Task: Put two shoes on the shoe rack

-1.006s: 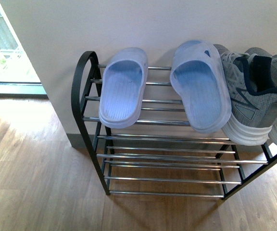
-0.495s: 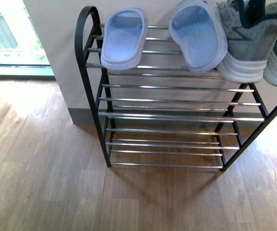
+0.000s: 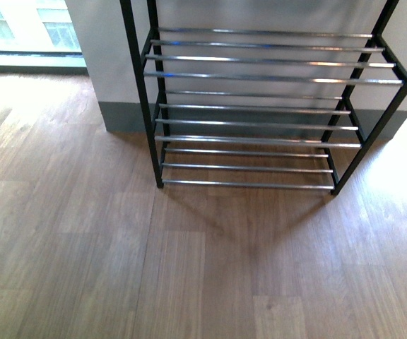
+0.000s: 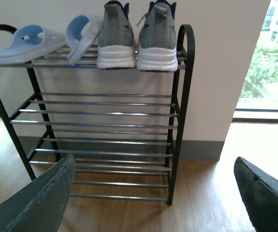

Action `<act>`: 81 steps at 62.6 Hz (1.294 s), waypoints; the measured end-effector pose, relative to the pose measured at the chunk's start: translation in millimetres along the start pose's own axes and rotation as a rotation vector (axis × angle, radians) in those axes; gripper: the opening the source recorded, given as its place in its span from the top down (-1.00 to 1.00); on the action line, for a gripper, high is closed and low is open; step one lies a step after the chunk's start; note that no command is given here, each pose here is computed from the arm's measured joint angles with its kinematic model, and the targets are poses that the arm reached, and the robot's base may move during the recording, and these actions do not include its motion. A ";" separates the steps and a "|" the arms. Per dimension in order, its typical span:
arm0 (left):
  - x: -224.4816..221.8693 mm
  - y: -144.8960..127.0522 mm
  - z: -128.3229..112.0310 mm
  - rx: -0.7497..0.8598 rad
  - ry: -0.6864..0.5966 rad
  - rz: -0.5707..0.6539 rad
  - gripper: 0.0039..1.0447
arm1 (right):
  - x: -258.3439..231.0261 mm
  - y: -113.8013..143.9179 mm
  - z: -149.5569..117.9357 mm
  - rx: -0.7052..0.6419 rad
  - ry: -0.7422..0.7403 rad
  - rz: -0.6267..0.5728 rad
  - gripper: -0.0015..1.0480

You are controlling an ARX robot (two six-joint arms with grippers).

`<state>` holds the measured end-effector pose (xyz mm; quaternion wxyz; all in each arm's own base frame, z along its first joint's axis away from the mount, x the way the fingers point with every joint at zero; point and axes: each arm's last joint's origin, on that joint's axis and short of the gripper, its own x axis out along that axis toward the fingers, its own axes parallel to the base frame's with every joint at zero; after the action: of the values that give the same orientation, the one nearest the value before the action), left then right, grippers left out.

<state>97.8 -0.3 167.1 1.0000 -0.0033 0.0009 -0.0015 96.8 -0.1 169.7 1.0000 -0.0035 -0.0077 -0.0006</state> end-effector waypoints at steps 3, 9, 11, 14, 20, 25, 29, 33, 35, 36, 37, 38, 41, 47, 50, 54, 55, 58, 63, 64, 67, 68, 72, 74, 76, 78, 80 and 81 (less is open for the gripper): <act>0.0 0.0 0.0 0.000 0.000 0.000 -0.83 | 0.0 0.0 0.0 0.000 0.000 0.000 -0.82; 0.0 0.0 0.0 0.000 0.000 0.000 -0.83 | 0.0 0.0 0.0 0.000 0.000 0.000 -0.82; 0.0 0.0 0.0 0.000 0.000 0.000 -0.83 | 0.0 0.0 0.0 0.000 0.000 0.000 -0.82; 0.0 0.0 0.0 0.000 0.000 0.000 -0.83 | 0.0 0.0 0.0 0.000 0.000 0.000 -0.82; 0.0 0.0 0.0 0.000 0.000 0.000 -0.83 | 0.0 0.0 0.0 0.000 0.000 0.000 -0.82; 0.0 0.0 0.0 0.000 0.000 0.000 -0.83 | 0.0 0.0 0.0 0.000 0.000 0.000 -0.82; 0.0 0.0 0.0 0.000 0.000 0.000 -0.83 | 0.0 0.0 0.0 0.000 0.000 0.000 -0.82; 0.0 0.0 0.0 0.000 0.000 0.000 -0.83 | 0.0 0.0 0.0 0.000 0.000 0.000 -0.82; 0.0 0.0 0.0 0.000 0.000 0.000 -0.83 | 0.0 0.0 0.0 0.000 0.000 0.000 -0.82; 0.0 0.0 0.0 0.000 0.000 0.000 -0.83 | 0.0 0.0 0.0 0.000 0.000 0.000 -0.82; 0.0 0.0 0.0 0.000 0.000 0.000 -0.83 | 0.0 0.0 0.0 0.000 0.000 0.000 -0.82; 0.0 0.0 0.0 0.000 0.000 0.000 -0.83 | 0.0 0.0 0.0 0.000 0.000 0.000 -0.82; 0.0 0.0 0.0 0.000 0.000 0.000 -0.83 | 0.0 0.0 0.0 0.000 0.000 0.000 -0.82; 0.0 0.0 0.0 0.000 0.000 0.000 -0.83 | 0.0 0.0 0.0 0.000 0.000 0.000 -0.82; 0.0 0.0 0.0 0.000 0.000 0.000 -0.83 | 0.0 0.0 0.0 0.000 0.000 0.000 -0.82; 0.0 0.0 0.0 0.000 0.000 0.000 -0.83 | 0.0 0.0 0.0 0.000 0.000 0.000 -0.82; 0.0 0.0 0.0 0.000 0.000 0.000 -0.83 | 0.0 0.0 0.0 0.000 0.000 0.000 -0.82; 0.0 0.0 0.0 0.000 0.000 0.000 -0.83 | 0.0 0.0 0.0 0.000 0.000 0.000 -0.82; 0.0 0.0 0.0 0.000 0.000 0.000 -0.83 | 0.0 0.0 0.0 0.000 0.000 0.000 -0.82; 0.0 0.0 0.0 0.000 0.000 0.000 -0.83 | 0.0 0.0 0.0 0.000 0.000 0.000 -0.82; 0.0 0.0 0.0 0.000 0.000 0.000 -0.83 | 0.0 0.0 0.0 0.000 0.000 0.000 -0.82; 0.0 0.0 0.0 0.000 0.000 0.000 -0.83 | 0.0 0.0 0.0 0.000 0.000 0.000 -0.82; 0.0 0.0 0.0 0.000 0.000 0.000 -0.83 | 0.0 0.0 0.0 0.000 0.000 0.000 -0.82; 0.0 0.0 0.0 0.000 0.000 0.000 -0.83 | 0.0 0.0 0.0 0.000 0.000 0.000 -0.82; 0.0 0.0 0.0 0.000 0.000 0.000 -0.83 | 0.0 0.0 0.0 0.000 0.000 0.000 -0.82; 0.0 0.0 0.0 0.000 0.000 0.000 -0.83 | 0.0 0.0 0.1 0.000 -0.001 0.000 -0.82; 0.0 0.0 0.0 0.000 0.000 0.000 -0.83 | 0.0 0.0 0.1 0.000 -0.001 0.000 -0.82; 0.0 0.0 0.0 0.000 0.000 0.000 -0.83 | 0.0 0.0 0.0 0.000 0.000 0.000 -0.82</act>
<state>97.8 -0.3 167.1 1.0000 -0.0033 0.0011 -0.0015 96.8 -0.1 169.7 1.0000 -0.0035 -0.0077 -0.0004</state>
